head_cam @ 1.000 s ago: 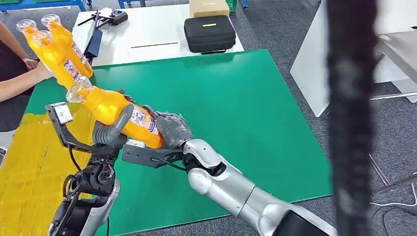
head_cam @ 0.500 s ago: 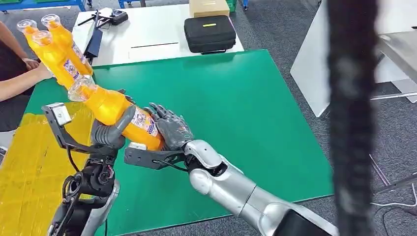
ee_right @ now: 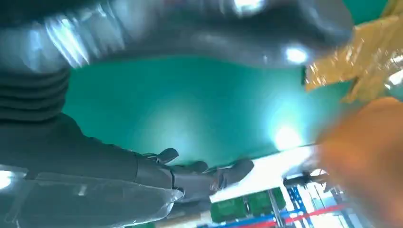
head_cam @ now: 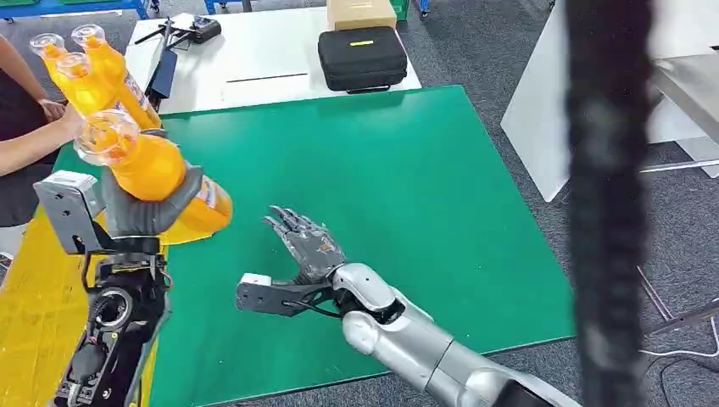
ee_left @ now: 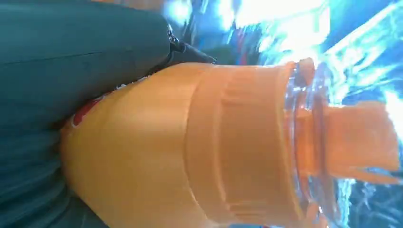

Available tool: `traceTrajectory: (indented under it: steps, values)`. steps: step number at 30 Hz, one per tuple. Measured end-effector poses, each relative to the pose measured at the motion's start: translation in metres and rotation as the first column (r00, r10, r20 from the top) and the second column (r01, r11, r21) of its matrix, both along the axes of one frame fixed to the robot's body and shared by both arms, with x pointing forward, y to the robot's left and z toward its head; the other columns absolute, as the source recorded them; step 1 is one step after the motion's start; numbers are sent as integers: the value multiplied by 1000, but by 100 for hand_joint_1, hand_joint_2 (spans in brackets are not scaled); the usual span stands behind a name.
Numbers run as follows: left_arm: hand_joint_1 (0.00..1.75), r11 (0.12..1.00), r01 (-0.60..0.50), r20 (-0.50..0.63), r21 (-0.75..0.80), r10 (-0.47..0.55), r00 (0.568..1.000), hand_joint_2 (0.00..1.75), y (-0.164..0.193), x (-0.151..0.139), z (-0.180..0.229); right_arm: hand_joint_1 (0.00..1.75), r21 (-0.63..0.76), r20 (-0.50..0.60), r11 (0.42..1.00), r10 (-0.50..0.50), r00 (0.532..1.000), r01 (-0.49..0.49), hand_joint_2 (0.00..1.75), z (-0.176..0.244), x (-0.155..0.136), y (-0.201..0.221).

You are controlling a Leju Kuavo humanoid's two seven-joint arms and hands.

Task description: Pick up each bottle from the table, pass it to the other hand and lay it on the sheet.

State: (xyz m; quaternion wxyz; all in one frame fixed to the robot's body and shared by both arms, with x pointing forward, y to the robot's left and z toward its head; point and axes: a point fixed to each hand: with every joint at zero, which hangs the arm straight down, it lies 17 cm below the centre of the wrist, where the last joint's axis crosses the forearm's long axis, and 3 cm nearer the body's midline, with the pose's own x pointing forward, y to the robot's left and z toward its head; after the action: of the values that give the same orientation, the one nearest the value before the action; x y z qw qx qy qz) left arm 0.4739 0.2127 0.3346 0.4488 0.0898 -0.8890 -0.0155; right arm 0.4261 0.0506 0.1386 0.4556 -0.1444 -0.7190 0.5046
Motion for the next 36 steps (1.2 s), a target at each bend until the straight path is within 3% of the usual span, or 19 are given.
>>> traceTrajectory:
  steps: [2, 5, 11, 15, 21, 25, 28, 29, 30, 36]
  values:
    - [175, 981, -137, 59, 135, 130, 990, 175, 19, 4, 5, 0, 0, -4, 1000, 5, 1000, -5, 0, -2, -2, -3]
    - [175, 839, -346, 140, 420, 317, 938, 175, 43, 22, -6, 0, 8, -1, 1000, 20, 1000, -20, 0, -1, -7, -5]
    - [175, 484, -455, 212, 747, 476, 854, 175, 96, 71, -60, 0, 82, -3, 996, 23, 1000, -22, 0, 11, -16, -8]
    - [175, 289, -354, 178, 890, 494, 851, 175, 111, 90, -117, 0, 141, -4, 990, 21, 1000, -20, 0, 24, -18, -13]
    - [175, 269, -331, 166, 904, 493, 854, 175, 112, 91, -126, 0, 149, -3, 989, 21, 1000, -20, 0, 26, -18, -14]
    - [175, 103, 110, -145, 989, 451, 881, 175, 99, 79, -276, 0, 254, -9, 967, -5, 1000, 7, 0, 44, -4, -27]
    - [175, 96, 176, -200, 980, 436, 877, 175, 94, 74, -293, 0, 260, -12, 965, -9, 1000, 12, 0, 43, -3, -31]
    - [35, 93, 187, -209, 978, 432, 877, 175, 93, 75, -295, 0, 261, -13, 965, -11, 1000, 14, 0, 43, -2, -32]
    - [0, 93, 201, -221, 975, 433, 874, 0, 93, 75, -297, 0, 263, -14, 965, -13, 1000, 17, 0, 43, -2, -33]
    - [0, 138, 270, -303, 953, 445, 843, 0, 91, 75, -308, 0, 268, -26, 963, -30, 999, 36, 0, 39, 2, -41]
